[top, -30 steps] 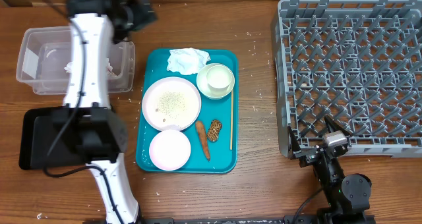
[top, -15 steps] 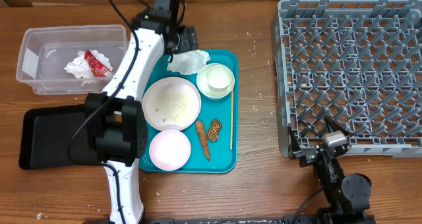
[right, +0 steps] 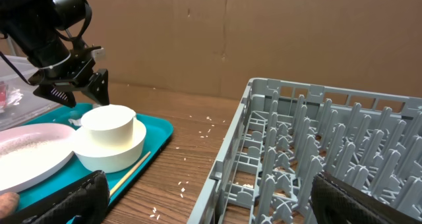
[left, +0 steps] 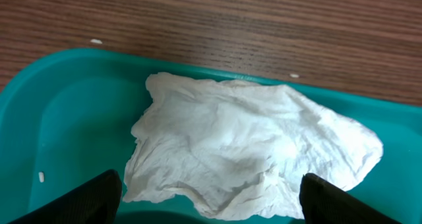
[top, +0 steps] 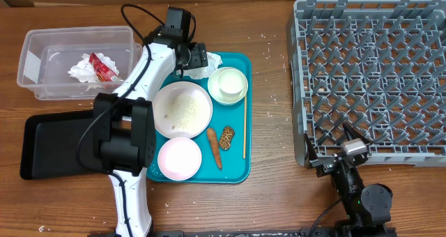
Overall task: Sort waste into correct bins and load items into the dishwasher
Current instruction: 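Grasp the second white napkin on the tray with the left gripper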
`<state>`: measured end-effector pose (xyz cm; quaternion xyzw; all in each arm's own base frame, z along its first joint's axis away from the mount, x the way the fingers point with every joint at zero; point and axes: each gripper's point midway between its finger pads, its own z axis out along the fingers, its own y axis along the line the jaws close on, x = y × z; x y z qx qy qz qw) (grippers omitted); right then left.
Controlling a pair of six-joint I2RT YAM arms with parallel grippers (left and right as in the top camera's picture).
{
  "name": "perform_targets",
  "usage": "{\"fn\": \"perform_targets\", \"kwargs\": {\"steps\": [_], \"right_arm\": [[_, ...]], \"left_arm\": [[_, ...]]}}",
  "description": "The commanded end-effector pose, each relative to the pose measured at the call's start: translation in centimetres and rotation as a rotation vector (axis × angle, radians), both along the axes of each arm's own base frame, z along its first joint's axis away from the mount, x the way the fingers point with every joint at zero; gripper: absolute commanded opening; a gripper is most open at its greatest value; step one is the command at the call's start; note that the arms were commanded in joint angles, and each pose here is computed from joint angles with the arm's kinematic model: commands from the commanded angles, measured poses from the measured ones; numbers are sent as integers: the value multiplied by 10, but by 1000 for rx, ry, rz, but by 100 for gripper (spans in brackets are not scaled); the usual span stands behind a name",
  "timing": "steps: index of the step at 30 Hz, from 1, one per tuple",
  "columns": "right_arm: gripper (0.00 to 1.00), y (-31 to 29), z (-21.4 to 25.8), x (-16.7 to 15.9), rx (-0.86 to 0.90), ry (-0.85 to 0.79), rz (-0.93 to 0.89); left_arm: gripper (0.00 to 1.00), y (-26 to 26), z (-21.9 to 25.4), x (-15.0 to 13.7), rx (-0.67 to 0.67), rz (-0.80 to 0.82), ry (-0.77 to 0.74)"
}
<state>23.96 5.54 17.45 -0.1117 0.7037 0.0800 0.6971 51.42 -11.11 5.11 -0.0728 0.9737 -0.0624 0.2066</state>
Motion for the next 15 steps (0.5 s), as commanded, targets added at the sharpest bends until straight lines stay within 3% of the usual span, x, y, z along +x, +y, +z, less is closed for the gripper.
{"fn": "perform_targets", "kwargs": {"steps": [1, 15], "right_arm": [[100, 0, -2, 0, 0, -3, 3], [100, 0, -2, 0, 0, -3, 3]], "left_arm": [[88, 1, -11, -5, 30, -37, 13], [92, 1, -49, -7, 58, -65, 61]]}}
